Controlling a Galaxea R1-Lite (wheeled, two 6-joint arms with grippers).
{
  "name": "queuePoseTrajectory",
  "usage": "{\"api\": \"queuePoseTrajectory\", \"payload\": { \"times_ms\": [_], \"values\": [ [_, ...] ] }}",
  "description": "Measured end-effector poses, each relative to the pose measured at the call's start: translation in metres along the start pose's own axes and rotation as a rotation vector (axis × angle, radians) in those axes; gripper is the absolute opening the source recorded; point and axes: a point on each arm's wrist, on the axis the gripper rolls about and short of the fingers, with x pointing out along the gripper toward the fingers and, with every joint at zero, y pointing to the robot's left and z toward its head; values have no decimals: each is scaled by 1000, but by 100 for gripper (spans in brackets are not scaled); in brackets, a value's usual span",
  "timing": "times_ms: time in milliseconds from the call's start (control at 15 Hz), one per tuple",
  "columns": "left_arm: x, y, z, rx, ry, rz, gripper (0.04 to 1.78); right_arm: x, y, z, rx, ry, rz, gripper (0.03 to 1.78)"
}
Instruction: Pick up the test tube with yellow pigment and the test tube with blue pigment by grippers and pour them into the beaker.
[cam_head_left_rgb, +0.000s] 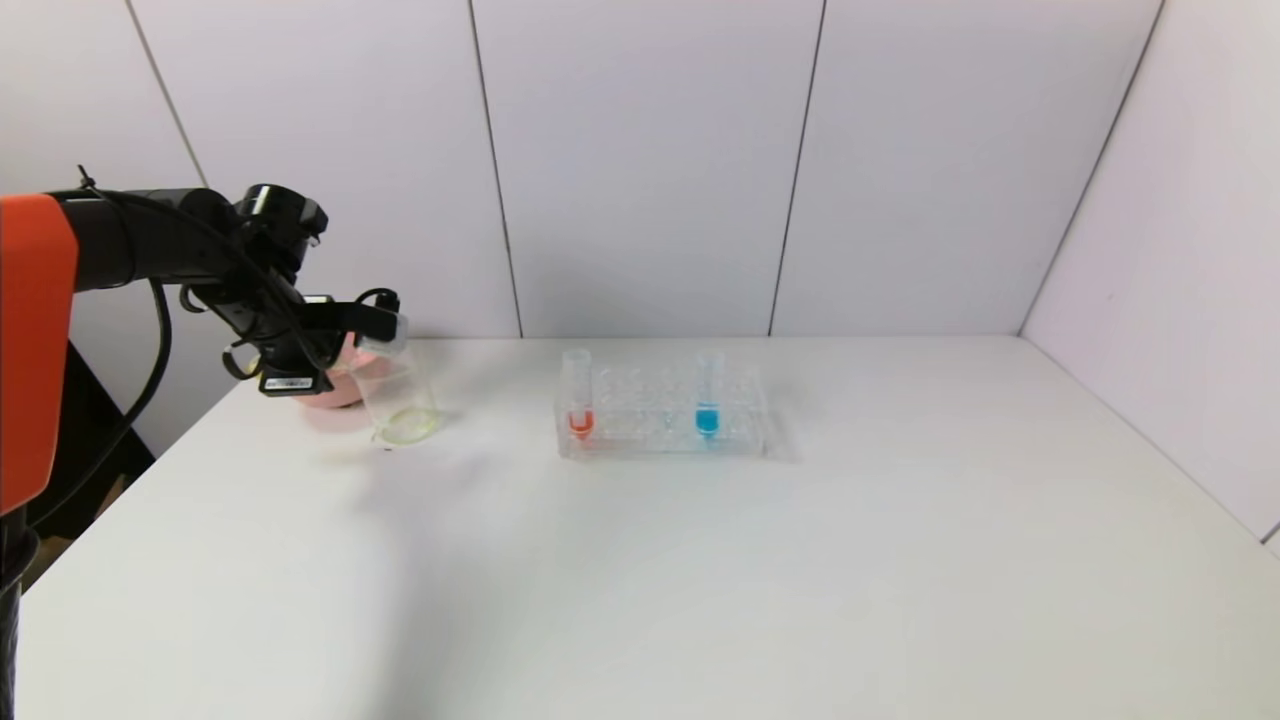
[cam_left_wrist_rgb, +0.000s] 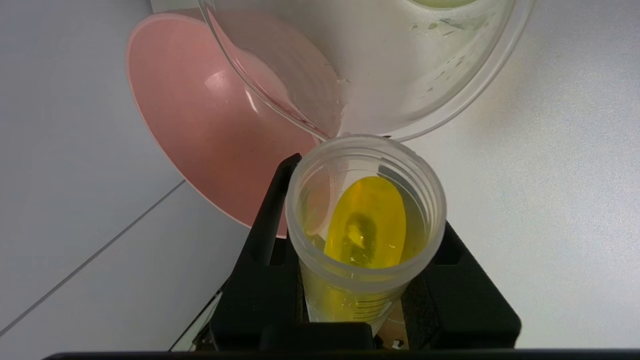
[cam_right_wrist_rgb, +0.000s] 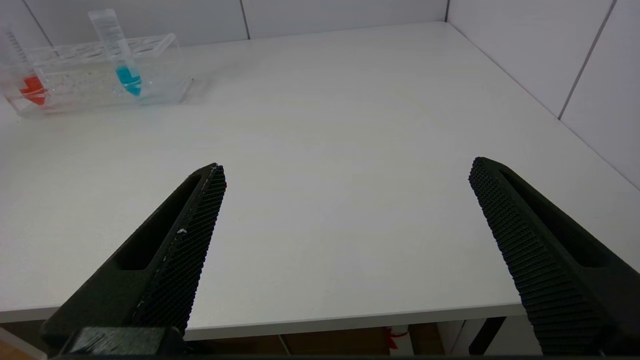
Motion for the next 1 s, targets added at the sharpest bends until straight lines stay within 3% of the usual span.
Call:
{"api": "queuePoseTrajectory", "payload": {
  "times_ms": [1000],
  "values": [
    [-1,-1,5,11,49,1,54,0,0,0,0,0,0,177]
  ]
}}
